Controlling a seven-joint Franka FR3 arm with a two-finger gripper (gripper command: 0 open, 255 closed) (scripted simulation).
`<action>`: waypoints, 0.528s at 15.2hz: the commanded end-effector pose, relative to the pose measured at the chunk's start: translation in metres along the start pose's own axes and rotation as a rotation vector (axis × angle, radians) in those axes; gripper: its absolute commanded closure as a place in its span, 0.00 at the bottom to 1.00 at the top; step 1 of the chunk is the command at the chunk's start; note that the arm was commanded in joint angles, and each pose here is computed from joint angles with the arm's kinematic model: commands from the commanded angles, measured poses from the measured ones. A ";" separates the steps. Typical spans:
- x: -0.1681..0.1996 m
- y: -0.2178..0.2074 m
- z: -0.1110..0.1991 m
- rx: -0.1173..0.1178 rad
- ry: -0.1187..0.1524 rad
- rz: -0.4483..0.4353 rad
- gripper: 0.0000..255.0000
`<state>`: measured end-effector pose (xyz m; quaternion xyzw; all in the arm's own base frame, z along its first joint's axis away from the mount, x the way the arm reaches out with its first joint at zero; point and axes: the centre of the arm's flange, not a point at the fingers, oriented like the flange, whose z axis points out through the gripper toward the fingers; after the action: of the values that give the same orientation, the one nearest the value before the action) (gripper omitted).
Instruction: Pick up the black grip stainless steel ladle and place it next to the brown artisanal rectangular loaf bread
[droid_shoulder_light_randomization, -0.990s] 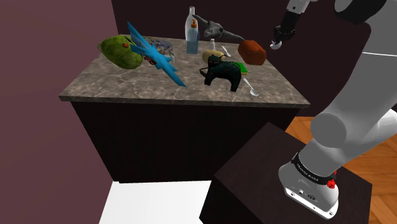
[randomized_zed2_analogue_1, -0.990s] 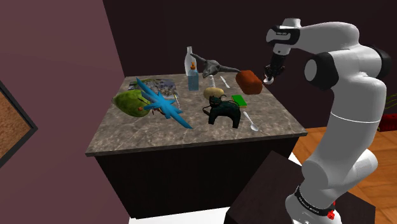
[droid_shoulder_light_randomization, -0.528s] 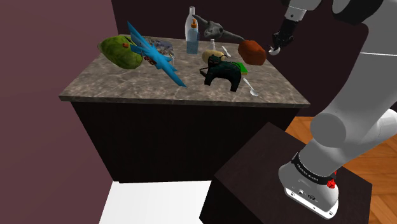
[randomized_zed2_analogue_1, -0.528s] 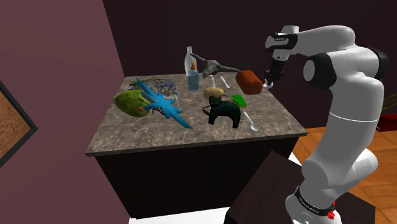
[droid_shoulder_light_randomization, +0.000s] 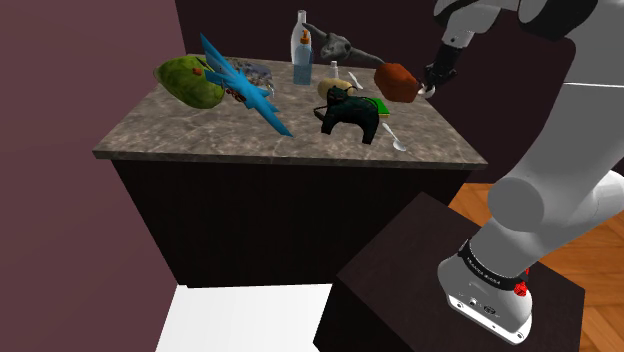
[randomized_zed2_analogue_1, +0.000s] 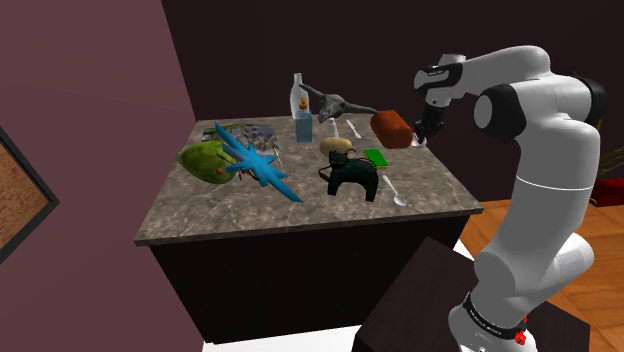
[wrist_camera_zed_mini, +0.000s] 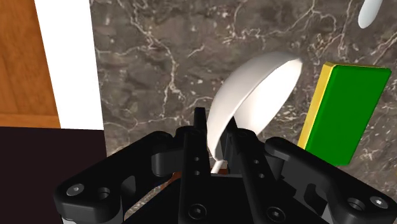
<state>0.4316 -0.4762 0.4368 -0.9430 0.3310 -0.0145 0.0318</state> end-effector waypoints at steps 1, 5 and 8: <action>0.000 0.000 0.010 0.000 -0.001 0.000 1.00; 0.000 0.002 0.031 0.000 -0.001 0.000 1.00; 0.000 0.003 0.047 0.000 -0.001 0.000 1.00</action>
<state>0.4315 -0.4750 0.3959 -0.9429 0.3312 -0.0150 0.0315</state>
